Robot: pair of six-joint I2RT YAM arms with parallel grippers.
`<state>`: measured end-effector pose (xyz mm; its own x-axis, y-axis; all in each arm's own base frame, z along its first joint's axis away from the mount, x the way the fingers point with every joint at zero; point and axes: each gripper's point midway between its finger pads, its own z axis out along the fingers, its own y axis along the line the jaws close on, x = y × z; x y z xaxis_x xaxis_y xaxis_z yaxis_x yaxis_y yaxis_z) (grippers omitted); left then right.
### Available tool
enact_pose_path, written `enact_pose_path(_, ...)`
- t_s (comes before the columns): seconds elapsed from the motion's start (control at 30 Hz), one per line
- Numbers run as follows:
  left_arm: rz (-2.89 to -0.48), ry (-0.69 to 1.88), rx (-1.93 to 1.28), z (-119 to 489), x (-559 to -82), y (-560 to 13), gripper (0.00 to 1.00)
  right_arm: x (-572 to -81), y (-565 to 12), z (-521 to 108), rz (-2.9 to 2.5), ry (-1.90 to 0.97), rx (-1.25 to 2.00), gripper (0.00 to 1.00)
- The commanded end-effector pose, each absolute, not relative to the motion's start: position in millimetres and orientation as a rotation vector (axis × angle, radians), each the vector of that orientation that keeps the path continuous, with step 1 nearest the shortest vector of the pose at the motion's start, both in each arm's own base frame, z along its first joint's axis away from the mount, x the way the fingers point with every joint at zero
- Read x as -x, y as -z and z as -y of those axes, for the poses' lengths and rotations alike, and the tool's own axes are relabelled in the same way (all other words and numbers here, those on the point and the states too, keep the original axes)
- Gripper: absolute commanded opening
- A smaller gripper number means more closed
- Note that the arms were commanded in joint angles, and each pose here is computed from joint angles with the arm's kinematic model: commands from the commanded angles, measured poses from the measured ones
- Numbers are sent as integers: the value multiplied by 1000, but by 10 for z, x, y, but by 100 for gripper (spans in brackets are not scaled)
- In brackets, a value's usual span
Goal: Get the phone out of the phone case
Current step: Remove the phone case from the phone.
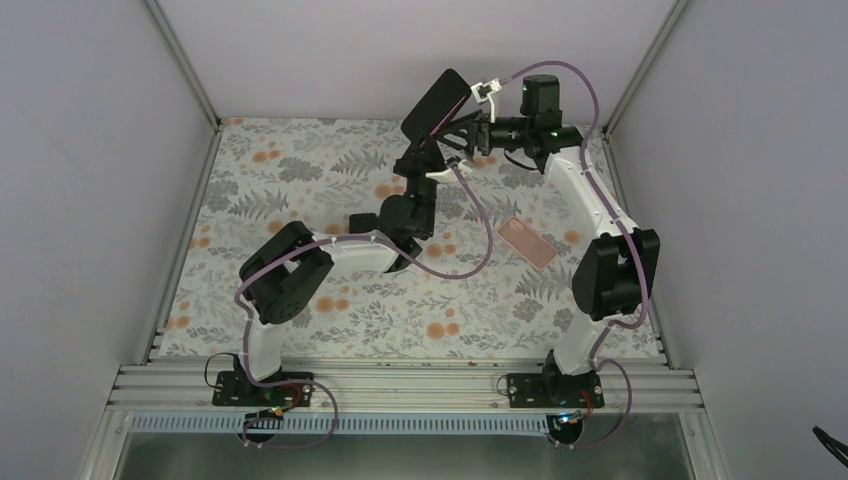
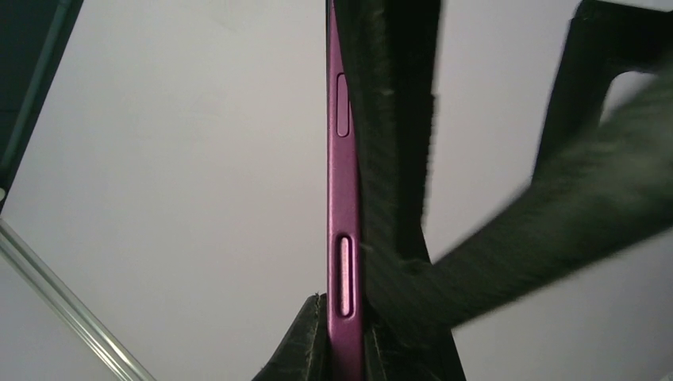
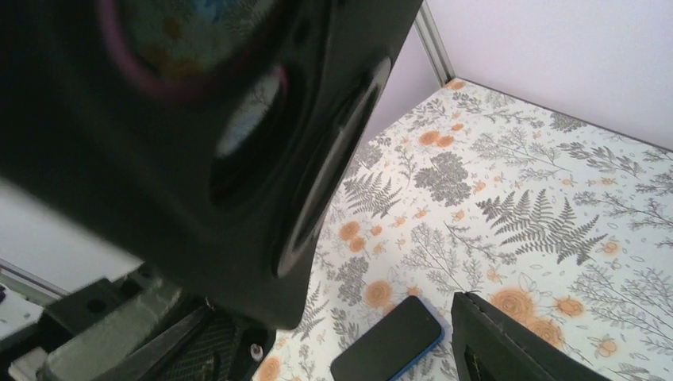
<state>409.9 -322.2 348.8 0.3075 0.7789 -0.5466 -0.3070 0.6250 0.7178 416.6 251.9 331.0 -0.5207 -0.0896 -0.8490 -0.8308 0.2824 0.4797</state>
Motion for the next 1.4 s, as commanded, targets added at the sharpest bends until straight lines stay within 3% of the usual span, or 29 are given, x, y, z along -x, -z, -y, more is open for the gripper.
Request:
enact_pose_path(0.0, -967, -739, -555, 3434, -3960, -3551, 2, -4115, -3386, -2602, -1814, -1364, 830, 67)
enact_pose_path(0.17, -947, -734, -575, 3606, -3872, -3474, 2, -4190, -3343, -2610, -1838, -1348, 804, 67)
enact_pose_path(0.37, -926, -698, -564, 3698, -3733, -3568, 2, -4311, -3290, -2499, -1856, -1240, 761, 47)
enact_pose_path(0.43, -945, -683, -562, 3697, -3748, -3615, 2, -4331, -3284, -2442, -1847, -1242, 754, 50)
enact_pose_path(0.6, -957, -695, -551, 3590, -3821, -3670, 2, -4125, -3385, -2460, -1779, -1333, 874, 70)
enact_pose_path(0.9, -970, -709, -531, 3464, -3927, -3757, 2, -3827, -3344, -2455, -1742, -1381, 995, 82)
enact_pose_path(1.07, -971, -709, -530, 3435, -3928, -3784, 2, -3773, -3391, -2428, -1734, -1352, 999, 80)
enact_pose_path(1.27, -964, -705, -514, 3378, -3886, -3875, 2, -3883, -3361, -2300, -1749, -1261, 902, 64)
enact_pose_path(1.37, -960, -702, -512, 3352, -3862, -3906, 2, -3882, -3376, -2283, -1738, -1269, 907, 69)
